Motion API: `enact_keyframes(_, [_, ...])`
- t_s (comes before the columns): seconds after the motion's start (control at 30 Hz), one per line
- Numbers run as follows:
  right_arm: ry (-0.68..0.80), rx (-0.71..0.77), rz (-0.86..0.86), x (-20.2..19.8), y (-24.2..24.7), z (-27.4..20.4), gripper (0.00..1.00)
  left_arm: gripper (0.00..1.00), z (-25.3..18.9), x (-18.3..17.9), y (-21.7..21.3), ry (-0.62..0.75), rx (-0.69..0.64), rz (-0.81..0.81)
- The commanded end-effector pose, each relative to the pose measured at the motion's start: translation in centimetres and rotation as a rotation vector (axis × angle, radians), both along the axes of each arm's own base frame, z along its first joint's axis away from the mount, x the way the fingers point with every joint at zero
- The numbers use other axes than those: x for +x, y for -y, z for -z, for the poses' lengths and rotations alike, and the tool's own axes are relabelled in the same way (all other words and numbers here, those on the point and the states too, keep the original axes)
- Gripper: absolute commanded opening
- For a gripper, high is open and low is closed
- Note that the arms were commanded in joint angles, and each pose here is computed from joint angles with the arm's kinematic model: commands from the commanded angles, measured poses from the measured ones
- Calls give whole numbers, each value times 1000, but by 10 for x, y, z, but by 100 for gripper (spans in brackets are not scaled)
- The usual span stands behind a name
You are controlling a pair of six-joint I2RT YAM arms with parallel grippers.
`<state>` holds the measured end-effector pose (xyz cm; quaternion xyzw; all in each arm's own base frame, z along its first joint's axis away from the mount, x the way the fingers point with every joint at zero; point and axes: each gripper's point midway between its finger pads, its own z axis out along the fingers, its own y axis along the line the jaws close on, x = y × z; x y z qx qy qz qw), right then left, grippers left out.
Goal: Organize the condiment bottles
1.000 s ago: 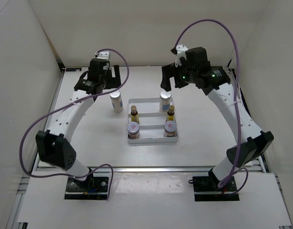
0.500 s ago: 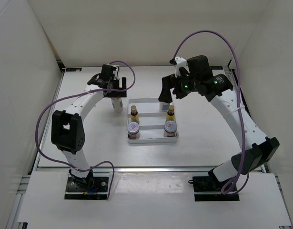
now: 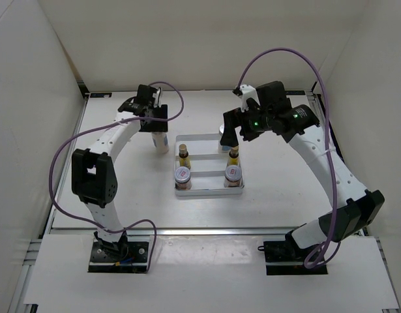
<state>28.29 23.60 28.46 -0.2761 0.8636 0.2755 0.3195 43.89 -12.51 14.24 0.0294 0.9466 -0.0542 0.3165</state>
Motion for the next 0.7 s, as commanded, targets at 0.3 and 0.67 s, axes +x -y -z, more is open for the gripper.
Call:
enact_keyframes(0.3, [17,0,4,-8,7,-4,100,28,-136,-1,74,266,-191,217])
enact_keyframes(0.67, [35,-14,39,-12,16,-7,100,26,-64,-11,105,131,-128,263])
